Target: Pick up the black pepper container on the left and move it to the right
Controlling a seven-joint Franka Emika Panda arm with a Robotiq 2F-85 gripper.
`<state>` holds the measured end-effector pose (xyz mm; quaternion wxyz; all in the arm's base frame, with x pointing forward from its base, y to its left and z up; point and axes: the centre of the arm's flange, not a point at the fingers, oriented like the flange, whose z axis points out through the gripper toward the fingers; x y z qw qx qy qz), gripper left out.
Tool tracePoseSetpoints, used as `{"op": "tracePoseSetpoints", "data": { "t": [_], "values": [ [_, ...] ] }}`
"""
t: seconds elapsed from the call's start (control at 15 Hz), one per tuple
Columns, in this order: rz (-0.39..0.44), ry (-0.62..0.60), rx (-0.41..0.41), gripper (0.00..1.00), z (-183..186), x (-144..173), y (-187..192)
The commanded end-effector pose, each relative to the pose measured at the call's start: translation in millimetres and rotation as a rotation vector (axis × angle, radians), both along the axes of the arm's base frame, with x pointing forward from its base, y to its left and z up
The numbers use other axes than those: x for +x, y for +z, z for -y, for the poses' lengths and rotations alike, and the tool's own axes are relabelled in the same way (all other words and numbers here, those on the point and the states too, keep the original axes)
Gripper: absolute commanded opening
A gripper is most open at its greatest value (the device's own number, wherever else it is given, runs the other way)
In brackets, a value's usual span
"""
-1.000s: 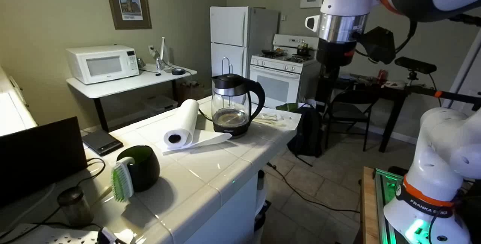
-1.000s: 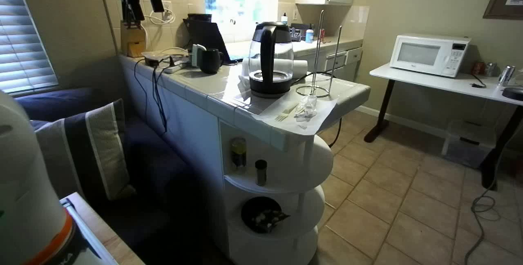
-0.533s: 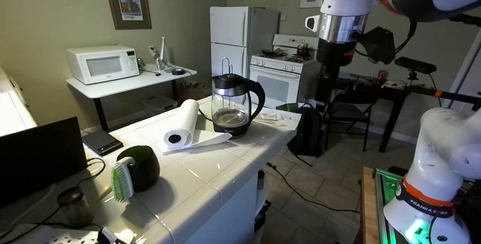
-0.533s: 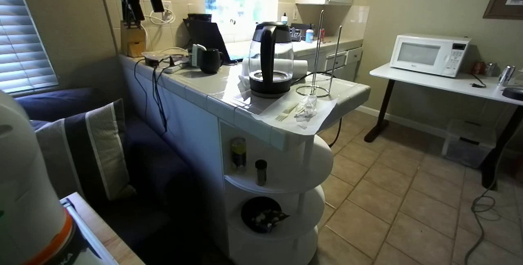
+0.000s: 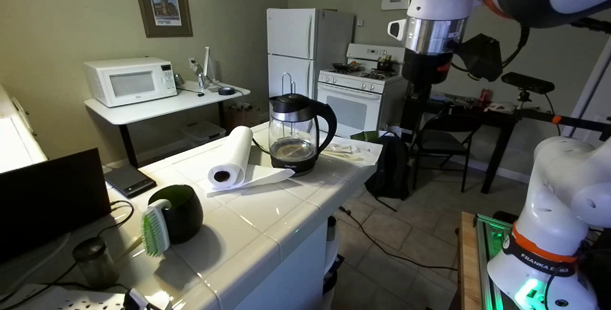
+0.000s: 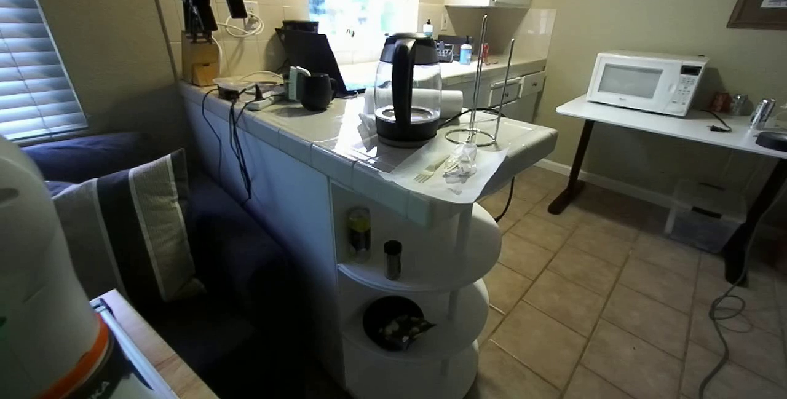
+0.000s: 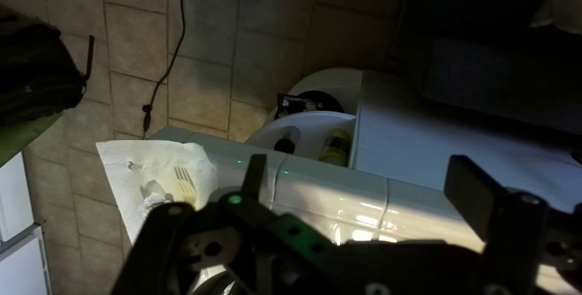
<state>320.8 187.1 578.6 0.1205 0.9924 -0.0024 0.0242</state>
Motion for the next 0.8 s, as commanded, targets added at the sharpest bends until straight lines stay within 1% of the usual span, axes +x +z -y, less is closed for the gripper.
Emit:
{"op": "tracePoseSetpoints", "data": {
  "t": [0.0,0.07,0.13,0.2,0.27,0.33,0.4,0.53,0.73],
  "values": [
    [0.000,0.000,0.000,1.00,0.0,0.0,0.0],
    [0.000,0.000,0.000,1.00,0.0,0.0,0.0],
    [-0.002,0.011,-0.001,1.00,-6.9,6.6,-0.6],
    [-0.015,0.015,0.015,1.00,-24.5,24.4,-0.5],
    [-0.020,0.022,0.030,1.00,-34.7,33.9,-1.0],
    [-0.032,0.049,0.047,1.00,-55.3,53.4,-3.3],
    [-0.045,0.068,0.054,1.00,-68.2,65.0,-5.3],
    [-0.089,0.121,0.081,1.00,-97.3,90.0,-16.5],
    [-0.200,0.193,0.102,1.00,-140.6,121.9,-43.9]
  ]
}}
